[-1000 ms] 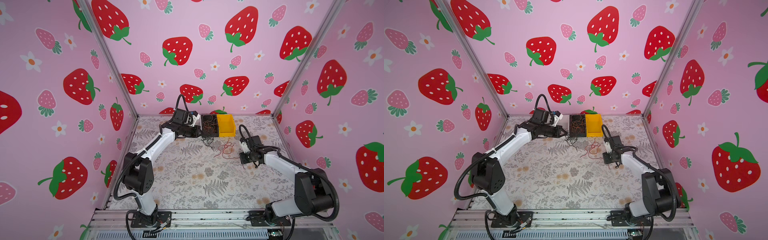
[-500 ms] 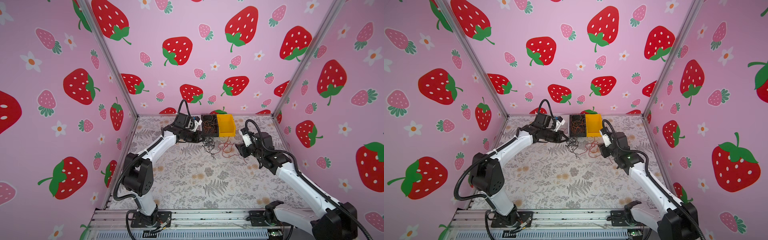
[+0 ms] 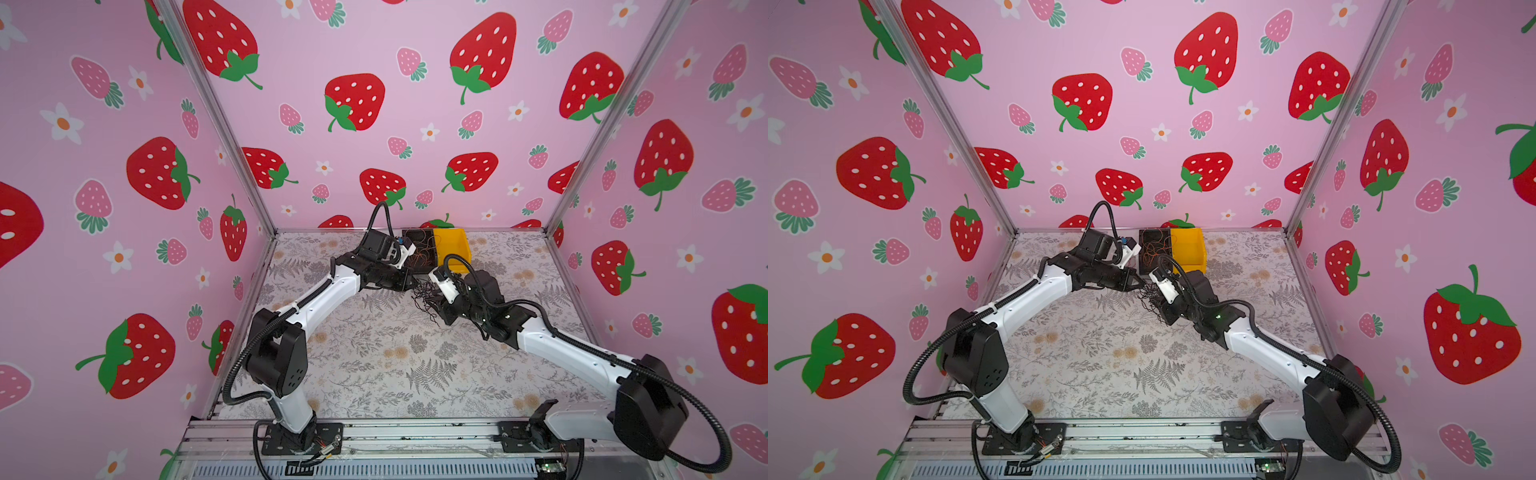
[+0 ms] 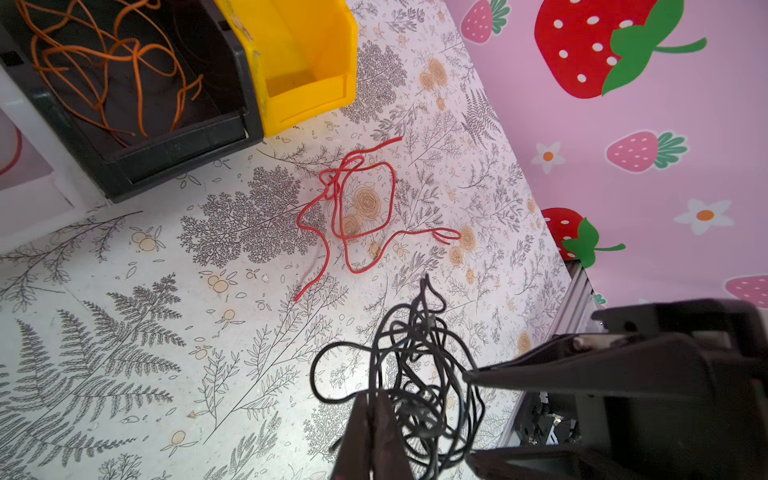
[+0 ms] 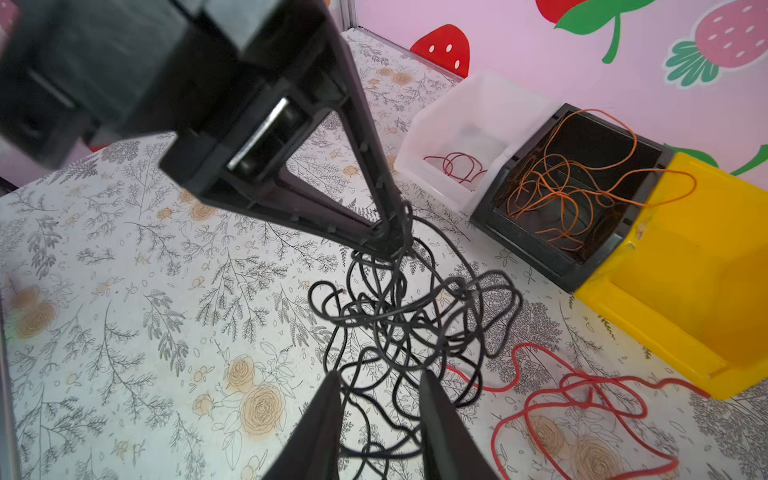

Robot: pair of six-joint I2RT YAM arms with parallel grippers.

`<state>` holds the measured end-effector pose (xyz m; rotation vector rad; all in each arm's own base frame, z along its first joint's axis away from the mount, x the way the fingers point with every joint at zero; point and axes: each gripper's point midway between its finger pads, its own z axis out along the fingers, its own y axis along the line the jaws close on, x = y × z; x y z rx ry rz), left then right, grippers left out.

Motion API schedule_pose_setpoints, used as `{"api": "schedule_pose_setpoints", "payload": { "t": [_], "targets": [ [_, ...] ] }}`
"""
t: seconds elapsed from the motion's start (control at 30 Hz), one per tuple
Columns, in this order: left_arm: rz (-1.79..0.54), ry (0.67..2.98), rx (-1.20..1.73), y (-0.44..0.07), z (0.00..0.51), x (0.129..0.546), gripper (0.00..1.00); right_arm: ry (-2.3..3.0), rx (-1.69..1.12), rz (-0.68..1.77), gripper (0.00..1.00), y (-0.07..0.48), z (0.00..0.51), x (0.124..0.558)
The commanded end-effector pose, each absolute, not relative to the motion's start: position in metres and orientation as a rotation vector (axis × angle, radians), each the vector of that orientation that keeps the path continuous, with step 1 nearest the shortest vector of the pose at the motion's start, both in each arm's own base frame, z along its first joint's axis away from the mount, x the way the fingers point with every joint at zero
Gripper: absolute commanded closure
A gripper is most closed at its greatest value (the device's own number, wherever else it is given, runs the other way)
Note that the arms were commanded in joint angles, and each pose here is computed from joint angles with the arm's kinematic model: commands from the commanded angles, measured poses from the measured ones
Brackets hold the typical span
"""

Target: Untangle the cables

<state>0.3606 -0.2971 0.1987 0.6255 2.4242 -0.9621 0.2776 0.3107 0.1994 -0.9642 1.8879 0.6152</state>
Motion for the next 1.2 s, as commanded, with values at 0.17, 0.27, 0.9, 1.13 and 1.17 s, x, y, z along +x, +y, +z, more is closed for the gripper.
{"api": "schedule_pose_setpoints", "payload": {
  "t": [0.17,0.27,0.9,1.13,1.17],
  "targets": [
    [-0.962,2.322,0.686,-0.301,0.233,0.359,1.0,1.839,-0.945,0.665,0.86,0.33,0.218,0.29],
    [-0.932,2.329,0.681,-0.296,0.231,0.36,1.0,1.844,-0.918,0.626,0.99,0.324,0.22,0.294],
    [-0.995,2.301,0.525,-0.259,0.24,0.372,1.0,1.799,-0.922,0.737,0.9,0.297,0.231,0.282],
    [-0.955,2.254,0.55,-0.267,0.246,0.369,1.0,1.752,-0.953,0.92,0.63,0.337,0.237,0.271],
    [-0.965,2.238,0.559,-0.27,0.248,0.368,1.0,1.747,-0.945,0.933,0.61,0.338,0.237,0.271]
  ]
}}
